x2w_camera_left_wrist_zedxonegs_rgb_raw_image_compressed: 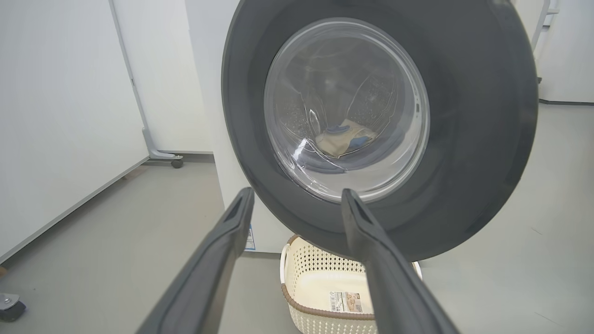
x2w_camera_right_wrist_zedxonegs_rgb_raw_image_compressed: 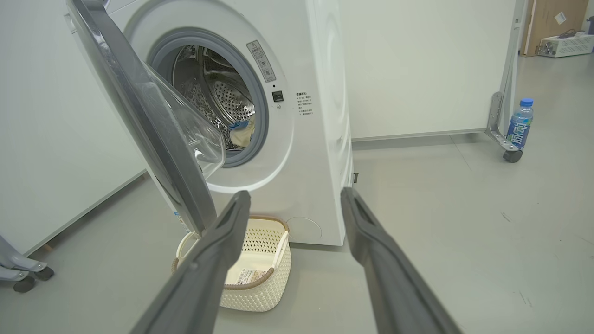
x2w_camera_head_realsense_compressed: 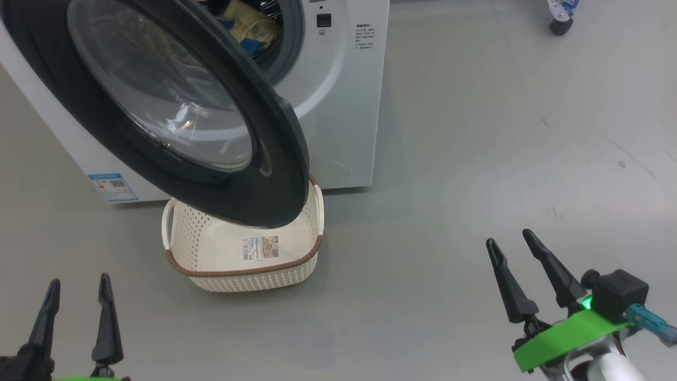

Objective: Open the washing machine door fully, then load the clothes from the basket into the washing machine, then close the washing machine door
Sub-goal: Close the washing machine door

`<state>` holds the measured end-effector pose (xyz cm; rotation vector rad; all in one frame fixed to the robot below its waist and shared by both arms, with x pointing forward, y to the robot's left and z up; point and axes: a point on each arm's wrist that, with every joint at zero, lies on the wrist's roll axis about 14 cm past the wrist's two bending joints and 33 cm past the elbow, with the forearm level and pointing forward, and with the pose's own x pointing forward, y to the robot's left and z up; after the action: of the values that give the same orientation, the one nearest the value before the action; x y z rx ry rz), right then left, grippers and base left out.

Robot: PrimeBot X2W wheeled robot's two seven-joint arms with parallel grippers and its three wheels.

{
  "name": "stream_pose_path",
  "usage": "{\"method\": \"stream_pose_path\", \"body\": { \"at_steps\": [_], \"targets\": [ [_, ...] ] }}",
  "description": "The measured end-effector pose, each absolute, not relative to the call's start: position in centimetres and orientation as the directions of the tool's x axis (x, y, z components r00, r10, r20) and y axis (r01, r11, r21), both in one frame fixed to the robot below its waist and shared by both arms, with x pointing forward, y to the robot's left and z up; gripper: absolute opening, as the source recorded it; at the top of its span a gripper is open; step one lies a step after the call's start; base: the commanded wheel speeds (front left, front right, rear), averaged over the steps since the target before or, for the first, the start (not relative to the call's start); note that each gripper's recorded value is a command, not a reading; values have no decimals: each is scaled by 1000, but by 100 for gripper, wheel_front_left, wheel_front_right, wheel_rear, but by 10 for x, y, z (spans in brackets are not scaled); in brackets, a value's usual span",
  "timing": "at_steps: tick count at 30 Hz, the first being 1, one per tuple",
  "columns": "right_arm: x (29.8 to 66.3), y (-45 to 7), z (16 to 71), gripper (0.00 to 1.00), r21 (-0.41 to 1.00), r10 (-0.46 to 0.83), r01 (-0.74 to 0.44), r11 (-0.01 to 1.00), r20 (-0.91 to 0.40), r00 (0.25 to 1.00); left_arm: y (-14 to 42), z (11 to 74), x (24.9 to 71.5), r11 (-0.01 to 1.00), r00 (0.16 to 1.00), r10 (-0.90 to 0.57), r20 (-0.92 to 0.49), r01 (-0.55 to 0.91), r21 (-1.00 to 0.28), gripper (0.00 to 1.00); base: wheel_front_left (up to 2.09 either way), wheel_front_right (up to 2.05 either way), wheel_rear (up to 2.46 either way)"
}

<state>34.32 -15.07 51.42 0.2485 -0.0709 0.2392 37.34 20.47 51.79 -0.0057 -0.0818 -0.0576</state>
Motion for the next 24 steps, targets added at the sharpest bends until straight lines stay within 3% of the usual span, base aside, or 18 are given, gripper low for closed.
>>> {"method": "stream_pose_path", "body": {
  "at_steps": [24],
  "targets": [
    [346, -156, 509, 100, 237, 206, -221, 946, 84, 975, 201, 509, 373, 999, 997, -38, 67, 39, -11, 100, 0, 0, 0]
  ]
}}
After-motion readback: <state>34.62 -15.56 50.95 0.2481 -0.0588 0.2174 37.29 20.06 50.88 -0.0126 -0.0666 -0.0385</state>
